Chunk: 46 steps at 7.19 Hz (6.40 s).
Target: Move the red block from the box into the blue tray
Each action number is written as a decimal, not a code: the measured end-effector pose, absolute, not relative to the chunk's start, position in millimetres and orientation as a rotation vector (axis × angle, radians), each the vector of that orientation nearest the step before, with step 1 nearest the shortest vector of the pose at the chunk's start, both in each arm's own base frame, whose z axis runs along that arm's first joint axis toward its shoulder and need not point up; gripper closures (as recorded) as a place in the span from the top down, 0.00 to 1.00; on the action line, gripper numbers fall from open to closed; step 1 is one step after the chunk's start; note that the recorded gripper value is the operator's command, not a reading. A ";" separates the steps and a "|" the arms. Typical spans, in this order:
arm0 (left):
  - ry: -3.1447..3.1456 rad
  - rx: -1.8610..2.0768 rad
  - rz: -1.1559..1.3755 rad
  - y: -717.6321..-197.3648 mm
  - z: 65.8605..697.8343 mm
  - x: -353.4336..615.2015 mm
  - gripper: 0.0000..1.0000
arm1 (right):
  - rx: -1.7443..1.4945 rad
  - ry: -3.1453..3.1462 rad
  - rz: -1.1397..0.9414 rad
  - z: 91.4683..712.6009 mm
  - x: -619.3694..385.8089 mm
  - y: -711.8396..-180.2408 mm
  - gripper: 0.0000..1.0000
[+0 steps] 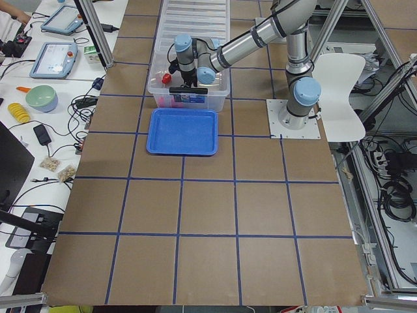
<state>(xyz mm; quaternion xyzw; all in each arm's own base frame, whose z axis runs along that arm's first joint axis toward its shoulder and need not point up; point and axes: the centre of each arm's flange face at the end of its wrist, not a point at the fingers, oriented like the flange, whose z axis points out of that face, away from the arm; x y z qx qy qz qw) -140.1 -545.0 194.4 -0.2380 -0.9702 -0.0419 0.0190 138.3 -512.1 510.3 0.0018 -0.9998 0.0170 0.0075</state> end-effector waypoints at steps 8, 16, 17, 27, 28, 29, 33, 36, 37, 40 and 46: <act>-3.023 -0.734 -0.081 -556.2 190.0 -141.0 0.00 | 0.048 -3.121 0.036 505.2 139.8 -488.1 1.00; -3.095 -0.479 -0.054 -578.2 397.0 -107.9 0.00 | 0.054 -3.109 0.099 511.5 110.8 -496.9 1.00; -3.111 -0.358 -0.056 -578.9 407.9 -69.8 0.00 | 0.069 -3.103 0.106 516.6 88.1 -499.4 1.00; -3.064 -0.021 -0.199 -576.9 255.2 135.3 0.00 | 0.187 -3.143 -0.082 412.6 -155.9 -503.8 1.00; -3.056 -0.020 -0.212 -580.2 238.3 136.6 0.00 | 0.178 -3.141 -0.083 383.5 -159.5 -506.8 1.00; -3.046 -0.021 -0.232 -582.8 222.2 137.7 0.00 | 0.170 -3.142 -0.084 366.0 -159.9 -506.8 1.00; -3.024 -0.029 -0.277 -590.0 182.6 138.2 0.19 | 0.064 -3.157 -0.086 353.7 -148.6 -507.4 1.00; -3.017 -0.040 -0.279 -590.6 179.1 136.3 1.00 | 0.109 -3.160 -0.094 350.0 -121.4 -511.5 1.00; -3.020 -0.041 -0.279 -590.7 179.6 136.5 1.00 | 0.118 -3.164 -0.090 350.2 -108.1 -514.1 1.00; -3.052 -0.054 -0.222 -594.6 212.6 133.8 1.00 | 0.075 -3.175 -0.067 351.3 -60.2 -523.3 1.00; -3.085 -0.078 -0.147 -581.5 417.3 81.7 1.00 | 0.045 -3.156 0.020 352.2 37.4 -535.1 1.00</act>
